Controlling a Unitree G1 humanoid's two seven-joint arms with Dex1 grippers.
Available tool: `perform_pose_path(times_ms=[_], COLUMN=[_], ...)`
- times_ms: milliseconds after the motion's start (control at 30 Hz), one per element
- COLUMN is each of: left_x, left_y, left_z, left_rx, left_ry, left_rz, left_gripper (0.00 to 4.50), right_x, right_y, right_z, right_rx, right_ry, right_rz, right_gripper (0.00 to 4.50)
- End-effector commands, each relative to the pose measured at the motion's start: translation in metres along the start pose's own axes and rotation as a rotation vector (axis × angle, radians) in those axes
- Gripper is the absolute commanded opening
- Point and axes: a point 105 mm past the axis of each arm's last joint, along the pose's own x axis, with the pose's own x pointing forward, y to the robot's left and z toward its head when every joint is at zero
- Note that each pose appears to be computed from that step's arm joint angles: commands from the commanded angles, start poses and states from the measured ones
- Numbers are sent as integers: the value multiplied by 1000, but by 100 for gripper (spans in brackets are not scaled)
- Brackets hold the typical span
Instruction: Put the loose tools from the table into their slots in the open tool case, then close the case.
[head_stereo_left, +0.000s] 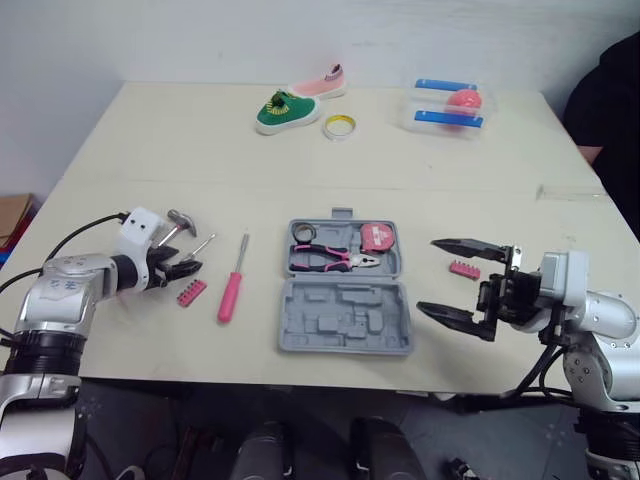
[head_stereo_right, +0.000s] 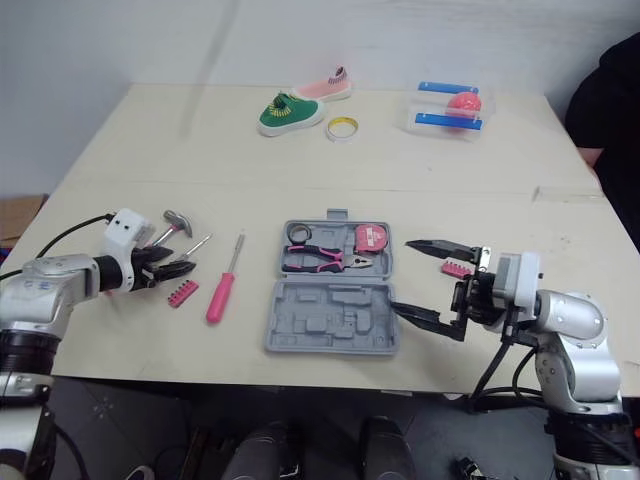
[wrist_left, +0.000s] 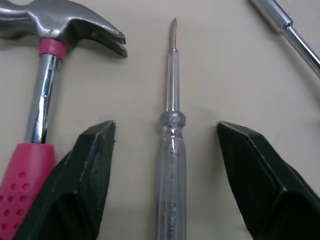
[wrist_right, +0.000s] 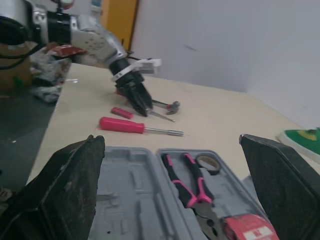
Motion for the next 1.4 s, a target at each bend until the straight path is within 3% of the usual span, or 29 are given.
perform_pose_path(times_ms=[33, 67, 133, 233, 267, 367, 500, 567, 667, 800, 933, 1167, 1400], left_x=[0, -2, -6, -9, -9, -9, -21, -27, -33, -35, -25, 16, 32], left_y=[3, 1, 1, 2, 4, 8, -4, -33, -73, -137, -194, -215, -226], left_z=[-21, -31, -41, -41, -36, -24, 37, 70, 95, 115, 114, 105, 107], left_rx=[-41, -44, -37, -58, -59, -30, 130, 184, 246, 414, 513, 744, 836], left_ry=[89, 135, 178, 168, 136, 61, -156, -284, -378, -386, -295, -117, -75], left_rz=[-7, -34, -41, -43, -30, -12, -56, -171, -319, -529, -742, -684, -666], left_gripper=[268, 238, 136, 13, 3, 3, 3, 3, 3, 3, 3, 3, 3], right_x=[0, -1, -1, -2, 0, 3, -1, -13, -31, -47, -54, -60, -58], right_y=[-6, -7, -7, -12, -13, -15, -19, -23, -25, -18, -19, -10, -2], right_z=[13, 13, 14, 18, 18, 18, 15, 8, 0, -5, -10, -18, -15], right_rx=[-57, -60, -71, -84, -83, -77, -83, -66, -50, -35, 5, 112, 118], right_ry=[-4, 2, 26, 36, 37, 39, 63, 104, 158, 221, 243, 276, 256], right_rz=[-19, -25, -28, -54, -58, -58, -90, -127, -172, -145, -136, -110, -134], right_gripper=[450, 450, 450, 450, 450, 450, 450, 450, 450, 450, 450, 450, 450])
